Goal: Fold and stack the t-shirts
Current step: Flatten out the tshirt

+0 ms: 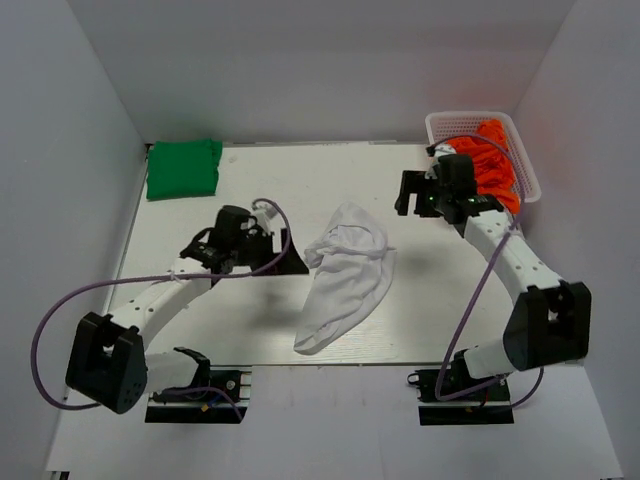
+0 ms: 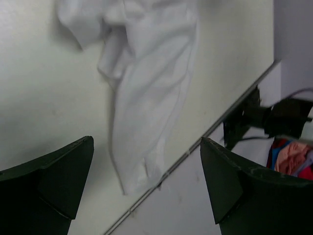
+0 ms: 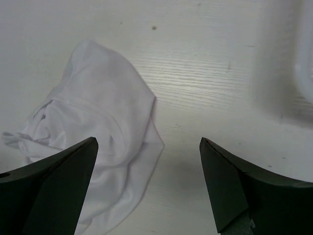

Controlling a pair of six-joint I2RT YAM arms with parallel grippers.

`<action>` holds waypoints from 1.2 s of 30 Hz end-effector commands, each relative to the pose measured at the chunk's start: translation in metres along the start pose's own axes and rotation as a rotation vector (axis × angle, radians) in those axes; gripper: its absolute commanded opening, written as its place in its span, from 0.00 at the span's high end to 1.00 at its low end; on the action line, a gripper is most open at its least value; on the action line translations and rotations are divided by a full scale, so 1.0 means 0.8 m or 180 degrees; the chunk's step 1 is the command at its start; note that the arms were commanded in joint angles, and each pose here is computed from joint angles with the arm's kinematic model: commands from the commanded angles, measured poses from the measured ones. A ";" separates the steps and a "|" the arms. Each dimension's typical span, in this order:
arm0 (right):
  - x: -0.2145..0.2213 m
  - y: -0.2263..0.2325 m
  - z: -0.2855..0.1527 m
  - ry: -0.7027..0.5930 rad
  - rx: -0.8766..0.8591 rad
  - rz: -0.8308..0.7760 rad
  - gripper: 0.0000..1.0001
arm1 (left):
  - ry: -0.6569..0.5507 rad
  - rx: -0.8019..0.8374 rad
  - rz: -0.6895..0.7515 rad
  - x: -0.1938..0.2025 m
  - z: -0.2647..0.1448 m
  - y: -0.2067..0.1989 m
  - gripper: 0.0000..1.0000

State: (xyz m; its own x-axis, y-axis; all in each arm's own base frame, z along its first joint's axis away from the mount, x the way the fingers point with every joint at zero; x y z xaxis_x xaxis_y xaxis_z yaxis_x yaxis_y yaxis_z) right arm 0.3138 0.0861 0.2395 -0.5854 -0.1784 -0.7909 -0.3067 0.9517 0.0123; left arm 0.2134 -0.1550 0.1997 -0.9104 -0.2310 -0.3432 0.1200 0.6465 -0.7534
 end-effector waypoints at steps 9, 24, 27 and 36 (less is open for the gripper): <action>0.011 0.073 0.073 0.0466 -0.0555 -0.0648 0.14 | 0.0893 -0.0761 0.0174 0.086 0.057 0.001 0.09; 0.042 0.103 0.144 0.0474 -0.0329 -0.0761 0.36 | 0.1006 -0.0916 0.0290 0.109 0.109 0.005 0.66; 0.039 0.105 0.152 0.0370 -0.0329 -0.0667 0.61 | 0.0821 -0.0951 0.0316 0.095 0.111 -0.006 0.94; -0.050 0.078 0.060 -0.0405 0.0477 -0.0138 1.00 | -0.0985 -0.1127 0.0336 0.005 0.035 -0.089 1.00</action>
State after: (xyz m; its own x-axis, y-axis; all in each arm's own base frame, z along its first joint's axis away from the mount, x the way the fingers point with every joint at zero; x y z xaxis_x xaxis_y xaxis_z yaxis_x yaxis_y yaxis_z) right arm 0.3521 0.1788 0.1577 -0.6234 -0.3568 -0.6957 -0.4055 0.9083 -0.1024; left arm 0.1968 -0.2324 0.1673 -0.9070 -0.1393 -0.3974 0.0601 0.8911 -0.4497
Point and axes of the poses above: each gripper's point midway between its finger pads, its own z axis out along the fingers, its own y axis along the line the jaws close on, x = y × z, the point moved 9 cm from there along -z, back along the fingers, and after that the axes turned 14 degrees about -z, right-handed, at the moved point
